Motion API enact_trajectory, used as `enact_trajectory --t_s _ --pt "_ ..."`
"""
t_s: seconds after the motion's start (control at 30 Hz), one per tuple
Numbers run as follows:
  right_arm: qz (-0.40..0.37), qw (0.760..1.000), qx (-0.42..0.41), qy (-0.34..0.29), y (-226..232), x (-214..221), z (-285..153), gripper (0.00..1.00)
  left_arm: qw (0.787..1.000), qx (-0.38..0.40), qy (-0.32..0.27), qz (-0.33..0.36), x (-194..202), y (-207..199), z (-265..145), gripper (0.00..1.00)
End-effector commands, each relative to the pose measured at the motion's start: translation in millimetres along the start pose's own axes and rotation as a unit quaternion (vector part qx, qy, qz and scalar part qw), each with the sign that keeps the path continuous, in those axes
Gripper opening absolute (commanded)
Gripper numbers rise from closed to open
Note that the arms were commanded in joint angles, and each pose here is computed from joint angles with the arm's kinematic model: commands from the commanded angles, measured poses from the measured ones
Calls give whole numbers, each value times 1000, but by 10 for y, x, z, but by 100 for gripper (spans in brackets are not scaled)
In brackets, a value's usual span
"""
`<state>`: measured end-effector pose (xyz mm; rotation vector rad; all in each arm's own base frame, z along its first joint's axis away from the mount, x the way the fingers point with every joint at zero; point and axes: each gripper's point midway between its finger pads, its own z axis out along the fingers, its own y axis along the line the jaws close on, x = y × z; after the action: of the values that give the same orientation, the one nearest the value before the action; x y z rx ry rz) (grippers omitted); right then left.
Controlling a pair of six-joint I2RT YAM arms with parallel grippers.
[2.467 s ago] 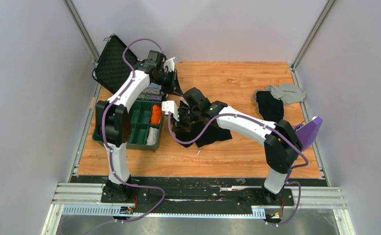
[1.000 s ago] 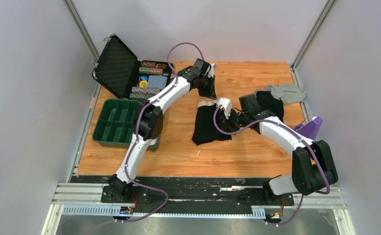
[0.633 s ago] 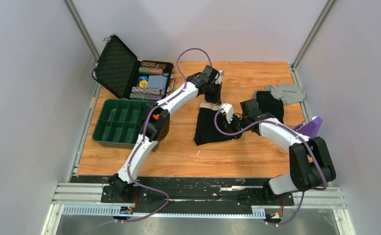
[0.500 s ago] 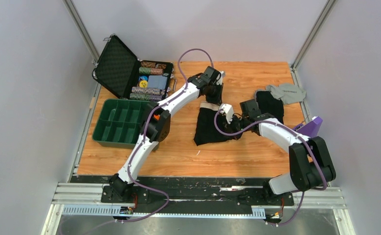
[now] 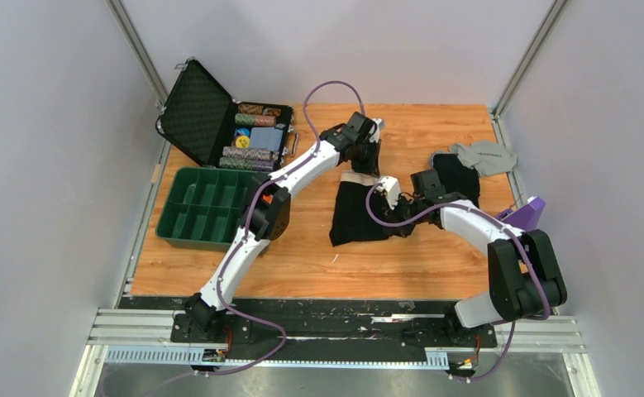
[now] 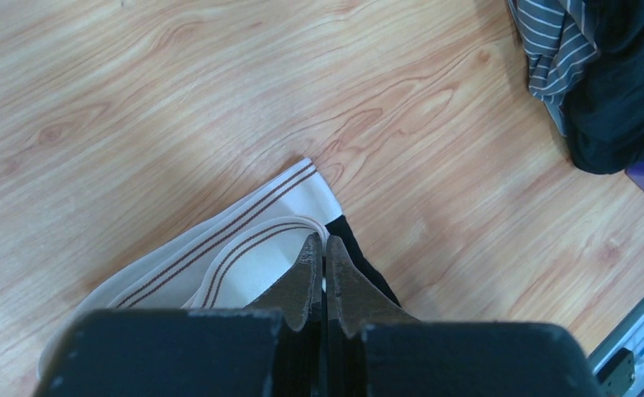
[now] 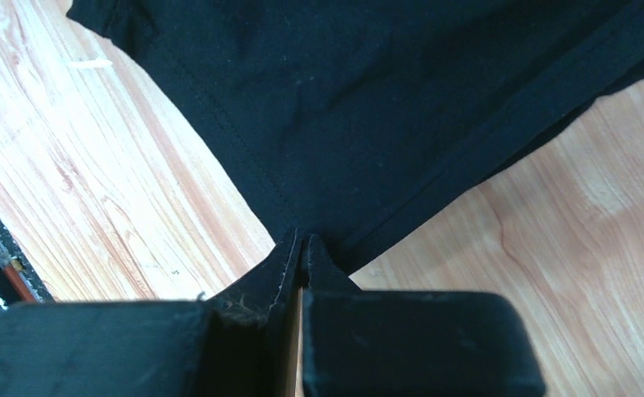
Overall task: Roll the underwear
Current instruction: Fold the underwear at the center of the board.
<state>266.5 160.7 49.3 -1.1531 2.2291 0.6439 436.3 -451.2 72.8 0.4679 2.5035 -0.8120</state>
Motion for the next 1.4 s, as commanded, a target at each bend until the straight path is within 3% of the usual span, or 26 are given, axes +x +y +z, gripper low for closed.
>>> enact_trajectory --t_s 0.0,0.63,1.07,1.37 --pt "22 1000 -1 -4 -22 24 -38 0 999 9 -37 23 -187 -128 37 0" --pt "47 999 -9 16 -130 57 100 0 997 -27 -63 33 -358 -38 -128 0" --pt "28 999 -5 -21 -158 -269 -58 0 995 -29 -93 26 -623 -20 -494 0" --pt "45 999 -9 7 -262 -109 103 0 996 -37 -78 26 -530 77 -404 0"
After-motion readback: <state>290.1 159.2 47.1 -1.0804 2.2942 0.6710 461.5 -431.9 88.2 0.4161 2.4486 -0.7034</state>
